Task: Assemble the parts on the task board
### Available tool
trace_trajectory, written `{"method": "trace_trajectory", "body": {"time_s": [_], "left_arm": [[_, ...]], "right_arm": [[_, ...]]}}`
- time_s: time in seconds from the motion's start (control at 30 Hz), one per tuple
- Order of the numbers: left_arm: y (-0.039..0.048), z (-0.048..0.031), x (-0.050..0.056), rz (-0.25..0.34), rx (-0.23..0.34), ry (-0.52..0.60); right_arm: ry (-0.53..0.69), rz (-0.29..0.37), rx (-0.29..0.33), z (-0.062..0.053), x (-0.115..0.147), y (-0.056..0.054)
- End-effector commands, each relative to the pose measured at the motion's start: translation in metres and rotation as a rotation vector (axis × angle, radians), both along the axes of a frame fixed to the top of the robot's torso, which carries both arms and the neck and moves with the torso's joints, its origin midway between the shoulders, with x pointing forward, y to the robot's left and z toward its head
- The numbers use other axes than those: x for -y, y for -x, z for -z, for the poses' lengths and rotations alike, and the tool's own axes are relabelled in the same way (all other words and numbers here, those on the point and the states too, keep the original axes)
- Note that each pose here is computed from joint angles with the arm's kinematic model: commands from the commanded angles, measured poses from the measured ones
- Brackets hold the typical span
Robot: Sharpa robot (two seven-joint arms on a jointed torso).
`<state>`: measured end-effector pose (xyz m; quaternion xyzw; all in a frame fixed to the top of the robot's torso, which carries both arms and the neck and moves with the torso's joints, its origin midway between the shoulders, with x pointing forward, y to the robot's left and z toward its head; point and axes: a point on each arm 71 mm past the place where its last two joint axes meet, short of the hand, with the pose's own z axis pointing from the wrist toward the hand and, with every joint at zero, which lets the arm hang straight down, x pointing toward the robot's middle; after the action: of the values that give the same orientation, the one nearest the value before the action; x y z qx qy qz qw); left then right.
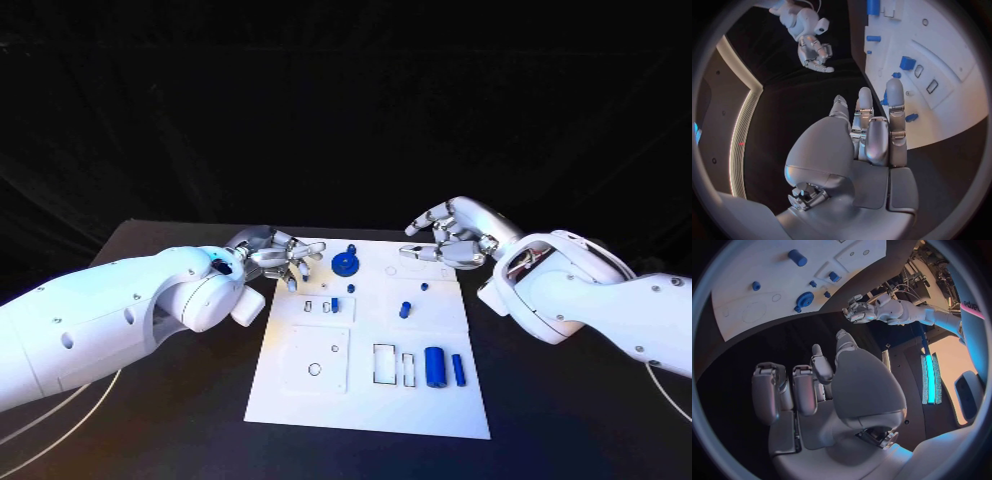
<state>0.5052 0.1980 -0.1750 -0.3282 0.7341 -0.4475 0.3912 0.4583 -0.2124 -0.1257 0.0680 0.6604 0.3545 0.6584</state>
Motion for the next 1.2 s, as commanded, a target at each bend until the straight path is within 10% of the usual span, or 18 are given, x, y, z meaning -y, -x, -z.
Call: {"method": "trace_trajectory", "body": {"time_s": [0.03, 0.57, 1.2], "left_arm": [[-0.0011, 0.0065, 0.005, 0.141, -0.042, -0.375], [-0.0241, -0.0055, 0.047, 0.208, -0.067, -0.860], [-0.0299, 0.0001, 0.073, 0.269, -0.085, -0.939]], "right_arm": [[-0.109, 0.025, -0.071, 0.000, 0.009, -0.001], [-0.128, 0.070, -0.137, 0.003, 0.023, -0.002], [-0.124, 0.073, -0.152, 0.005, 0.022, -0.002]]}}
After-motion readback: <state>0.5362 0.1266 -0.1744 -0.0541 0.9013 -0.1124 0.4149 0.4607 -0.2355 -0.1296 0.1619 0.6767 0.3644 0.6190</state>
